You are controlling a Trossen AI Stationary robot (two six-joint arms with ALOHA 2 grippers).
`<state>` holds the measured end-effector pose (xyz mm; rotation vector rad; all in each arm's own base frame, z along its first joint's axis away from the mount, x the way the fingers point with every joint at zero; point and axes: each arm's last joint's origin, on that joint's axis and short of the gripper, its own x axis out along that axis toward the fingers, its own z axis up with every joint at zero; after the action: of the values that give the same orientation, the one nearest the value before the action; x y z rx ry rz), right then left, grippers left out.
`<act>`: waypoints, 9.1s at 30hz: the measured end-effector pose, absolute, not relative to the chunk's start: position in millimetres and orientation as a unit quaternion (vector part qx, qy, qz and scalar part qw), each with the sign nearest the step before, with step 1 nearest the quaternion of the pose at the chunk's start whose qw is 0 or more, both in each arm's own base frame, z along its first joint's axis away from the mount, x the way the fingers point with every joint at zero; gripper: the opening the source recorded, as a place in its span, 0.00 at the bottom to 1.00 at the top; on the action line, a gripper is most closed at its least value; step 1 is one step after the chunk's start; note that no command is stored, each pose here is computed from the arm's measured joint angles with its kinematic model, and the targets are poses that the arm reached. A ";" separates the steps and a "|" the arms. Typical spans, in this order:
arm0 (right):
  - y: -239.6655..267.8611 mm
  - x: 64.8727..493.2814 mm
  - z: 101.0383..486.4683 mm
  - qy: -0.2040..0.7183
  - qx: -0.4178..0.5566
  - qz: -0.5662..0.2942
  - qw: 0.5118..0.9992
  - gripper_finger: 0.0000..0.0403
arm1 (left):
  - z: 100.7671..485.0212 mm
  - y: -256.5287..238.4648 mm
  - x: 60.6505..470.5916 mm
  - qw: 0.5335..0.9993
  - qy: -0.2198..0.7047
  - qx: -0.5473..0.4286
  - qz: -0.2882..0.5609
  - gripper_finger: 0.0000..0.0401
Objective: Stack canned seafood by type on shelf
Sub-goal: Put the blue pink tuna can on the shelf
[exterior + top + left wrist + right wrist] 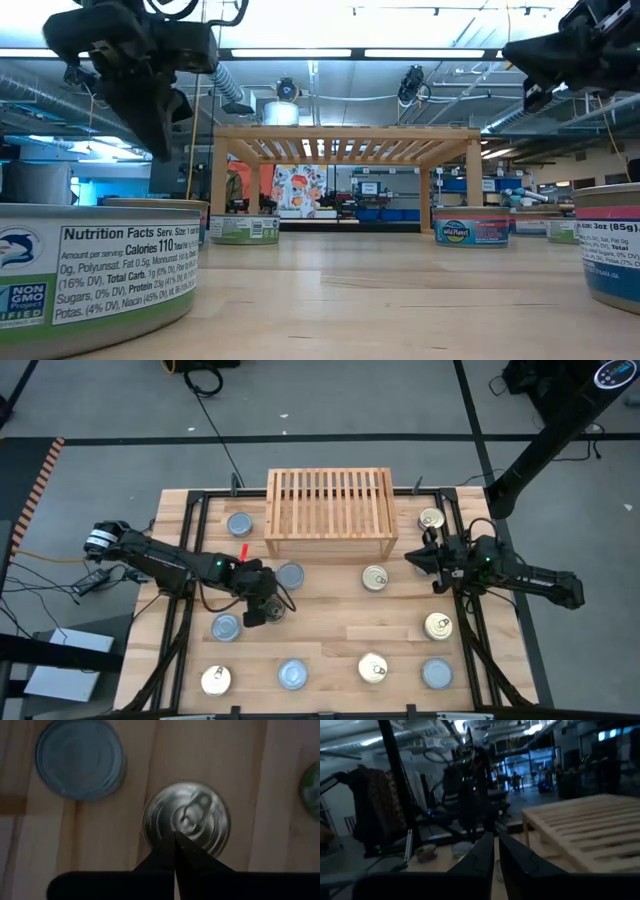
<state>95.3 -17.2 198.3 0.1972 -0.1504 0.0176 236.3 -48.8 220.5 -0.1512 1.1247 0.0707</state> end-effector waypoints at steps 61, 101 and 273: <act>50.5 219.7 222.4 0.143 0.006 0.025 0.989 0.01 | 164.9 -54.7 265.0 0.867 0.493 -0.054 -0.058 0.00; 136.2 355.2 145.2 0.316 -0.045 0.036 0.947 0.02 | 158.0 -41.3 295.8 0.899 0.412 -0.133 0.070 0.01; 93.3 371.6 107.9 0.392 0.025 -0.055 0.918 0.02 | 200.4 -91.5 308.8 0.946 0.320 0.031 -0.040 0.15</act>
<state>371.6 93.3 107.9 0.0508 0.8067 -0.1141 308.8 -91.5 200.4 0.0622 0.6521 -0.0812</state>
